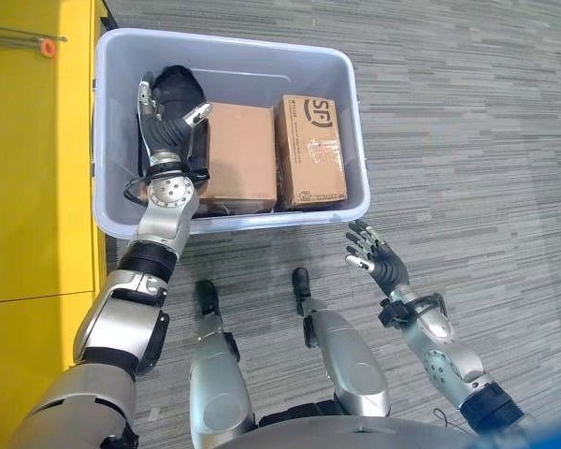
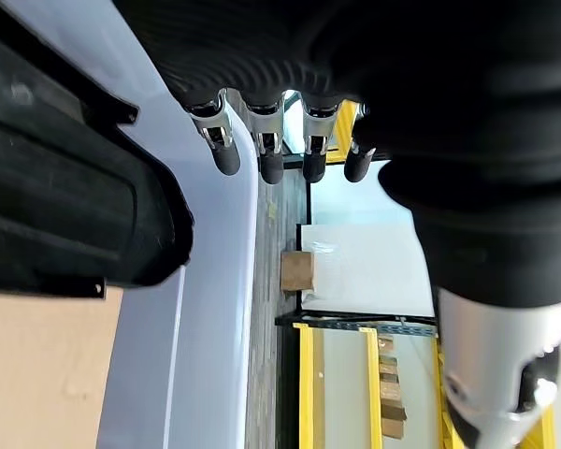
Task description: Move parts from the plastic box to the shelf.
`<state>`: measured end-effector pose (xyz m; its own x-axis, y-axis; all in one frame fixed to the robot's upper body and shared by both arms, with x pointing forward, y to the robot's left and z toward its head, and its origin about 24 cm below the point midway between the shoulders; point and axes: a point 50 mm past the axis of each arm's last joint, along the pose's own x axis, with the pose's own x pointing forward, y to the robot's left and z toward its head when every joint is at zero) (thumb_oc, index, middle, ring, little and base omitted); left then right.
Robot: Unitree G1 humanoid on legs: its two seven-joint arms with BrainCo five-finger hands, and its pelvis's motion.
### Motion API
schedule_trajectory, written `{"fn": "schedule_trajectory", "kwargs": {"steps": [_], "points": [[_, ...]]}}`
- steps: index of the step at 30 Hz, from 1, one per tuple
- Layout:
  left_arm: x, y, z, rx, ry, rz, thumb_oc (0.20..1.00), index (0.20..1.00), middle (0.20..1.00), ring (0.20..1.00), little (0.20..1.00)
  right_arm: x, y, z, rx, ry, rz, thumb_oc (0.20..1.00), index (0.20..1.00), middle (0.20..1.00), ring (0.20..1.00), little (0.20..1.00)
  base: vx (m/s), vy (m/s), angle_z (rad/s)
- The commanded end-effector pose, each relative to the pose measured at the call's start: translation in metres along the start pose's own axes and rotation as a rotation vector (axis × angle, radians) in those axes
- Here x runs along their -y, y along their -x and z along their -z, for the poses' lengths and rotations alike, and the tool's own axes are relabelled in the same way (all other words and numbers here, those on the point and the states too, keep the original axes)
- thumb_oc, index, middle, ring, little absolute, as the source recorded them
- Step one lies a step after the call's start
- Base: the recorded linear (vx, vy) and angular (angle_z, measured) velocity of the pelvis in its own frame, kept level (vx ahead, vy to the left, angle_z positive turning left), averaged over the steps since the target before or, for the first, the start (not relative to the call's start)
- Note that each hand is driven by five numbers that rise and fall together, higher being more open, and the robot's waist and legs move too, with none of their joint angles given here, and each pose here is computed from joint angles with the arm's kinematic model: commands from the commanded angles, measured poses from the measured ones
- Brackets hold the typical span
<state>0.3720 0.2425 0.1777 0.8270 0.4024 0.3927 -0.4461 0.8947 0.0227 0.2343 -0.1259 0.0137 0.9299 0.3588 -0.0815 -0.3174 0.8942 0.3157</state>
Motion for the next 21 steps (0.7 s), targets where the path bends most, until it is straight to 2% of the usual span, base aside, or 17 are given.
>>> {"fn": "schedule_trajectory", "kwargs": {"steps": [1, 12, 21], "points": [[-0.005, -0.015, -0.022, 0.102, -0.053, -0.015, 1.0, 1.0, 1.0, 1.0, 1.0, 0.001, 0.011, -0.016, 0.087, 0.016, -0.034, 1.0, 1.0, 1.0, 1.0, 1.0, 0.0, 0.0, 0.0], [-0.025, -0.026, -0.018, 0.067, -0.128, -0.095, 1.0, 1.0, 1.0, 1.0, 1.0, 0.005, 0.017, -0.015, 0.078, 0.017, -0.036, 1.0, 1.0, 1.0, 1.0, 1.0, 0.0, 0.0, 0.01], [-0.029, -0.023, -0.028, 0.13, -0.119, -0.107, 1.0, 1.0, 1.0, 1.0, 1.0, 0.008, 0.021, -0.014, 0.072, 0.028, -0.032, 1.0, 1.0, 1.0, 1.0, 1.0, 0.0, -0.001, 0.04]]}}
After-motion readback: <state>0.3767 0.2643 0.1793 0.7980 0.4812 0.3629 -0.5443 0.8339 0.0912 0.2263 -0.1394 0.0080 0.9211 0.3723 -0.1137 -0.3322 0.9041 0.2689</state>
